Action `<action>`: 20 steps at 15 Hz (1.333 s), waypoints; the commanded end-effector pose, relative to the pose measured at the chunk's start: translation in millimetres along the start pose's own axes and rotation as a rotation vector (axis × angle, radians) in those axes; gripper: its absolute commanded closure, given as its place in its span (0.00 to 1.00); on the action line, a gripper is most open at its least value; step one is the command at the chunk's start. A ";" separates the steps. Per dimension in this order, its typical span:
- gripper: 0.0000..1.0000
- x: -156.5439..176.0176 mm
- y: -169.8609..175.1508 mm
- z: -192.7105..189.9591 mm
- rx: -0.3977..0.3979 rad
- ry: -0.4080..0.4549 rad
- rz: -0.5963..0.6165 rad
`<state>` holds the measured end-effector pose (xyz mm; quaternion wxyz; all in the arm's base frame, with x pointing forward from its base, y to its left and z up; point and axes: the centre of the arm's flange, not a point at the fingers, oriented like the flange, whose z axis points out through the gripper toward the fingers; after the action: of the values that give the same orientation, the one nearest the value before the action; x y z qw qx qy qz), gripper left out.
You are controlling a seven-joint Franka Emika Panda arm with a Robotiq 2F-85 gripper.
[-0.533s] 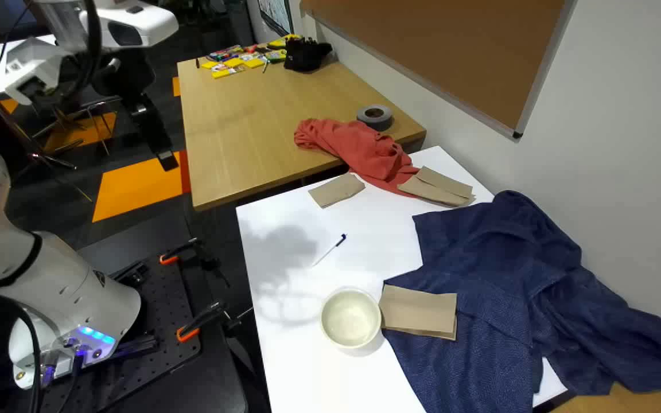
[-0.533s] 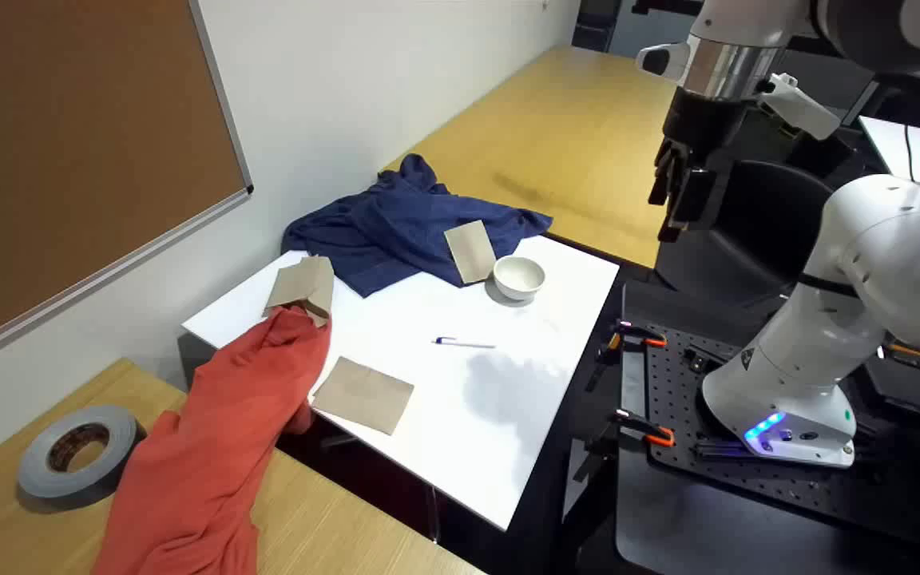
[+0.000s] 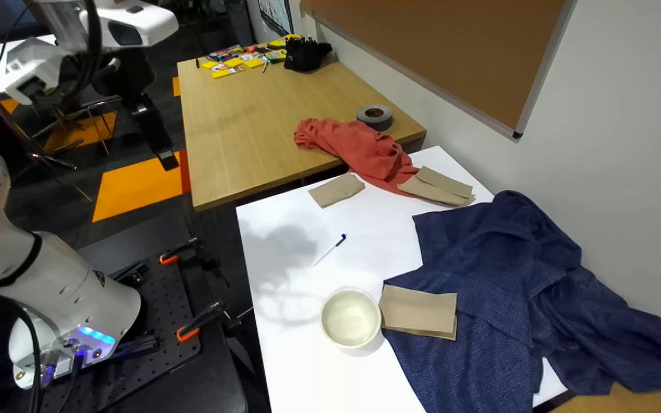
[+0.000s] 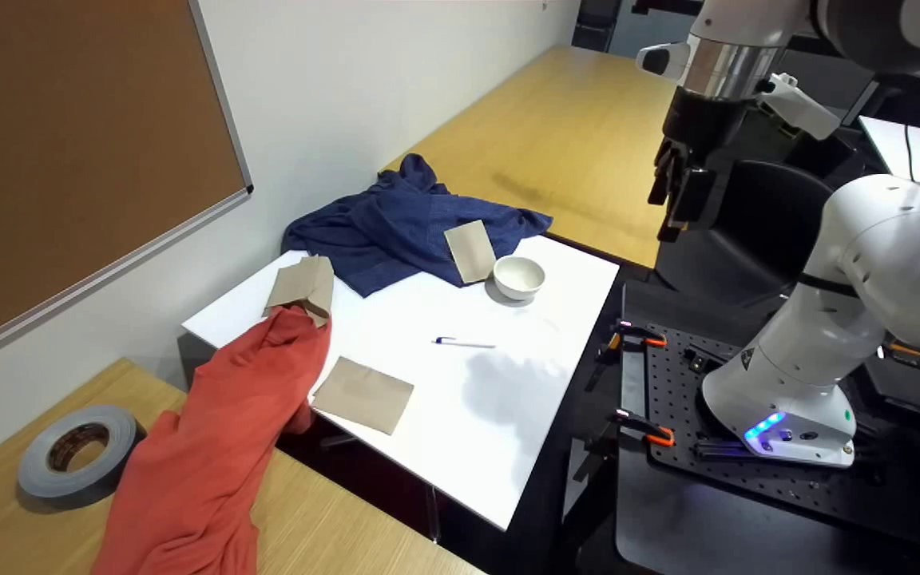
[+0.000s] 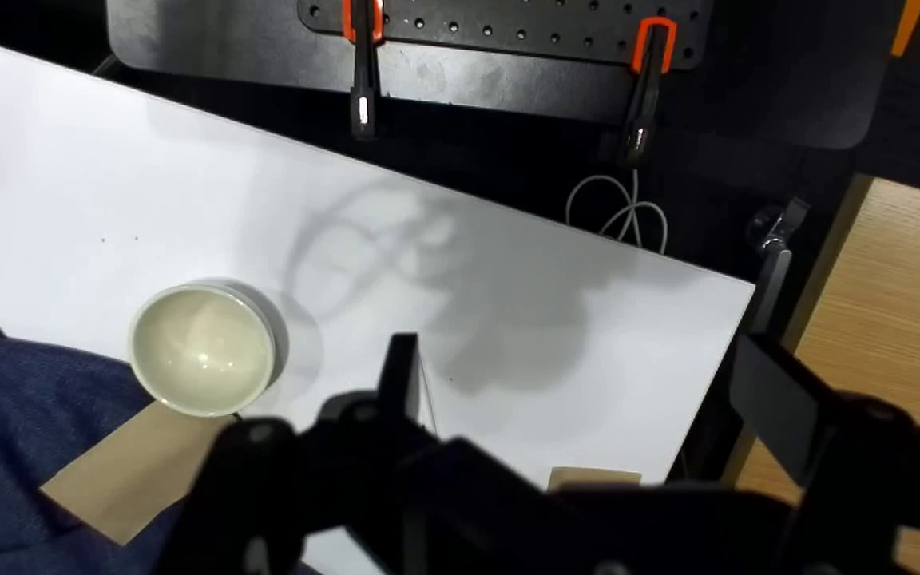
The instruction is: Put the pen in the bowl
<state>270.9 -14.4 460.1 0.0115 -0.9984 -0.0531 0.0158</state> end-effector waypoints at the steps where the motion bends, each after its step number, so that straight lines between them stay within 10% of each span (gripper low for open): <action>1: 0.00 14.1 -3.1 2.6 -0.007 0.028 -0.001; 20: 0.00 171.4 2.5 114.5 -0.034 0.126 -0.047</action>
<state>400.8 2.3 358.2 -0.0058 -0.9959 -0.0730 -0.0526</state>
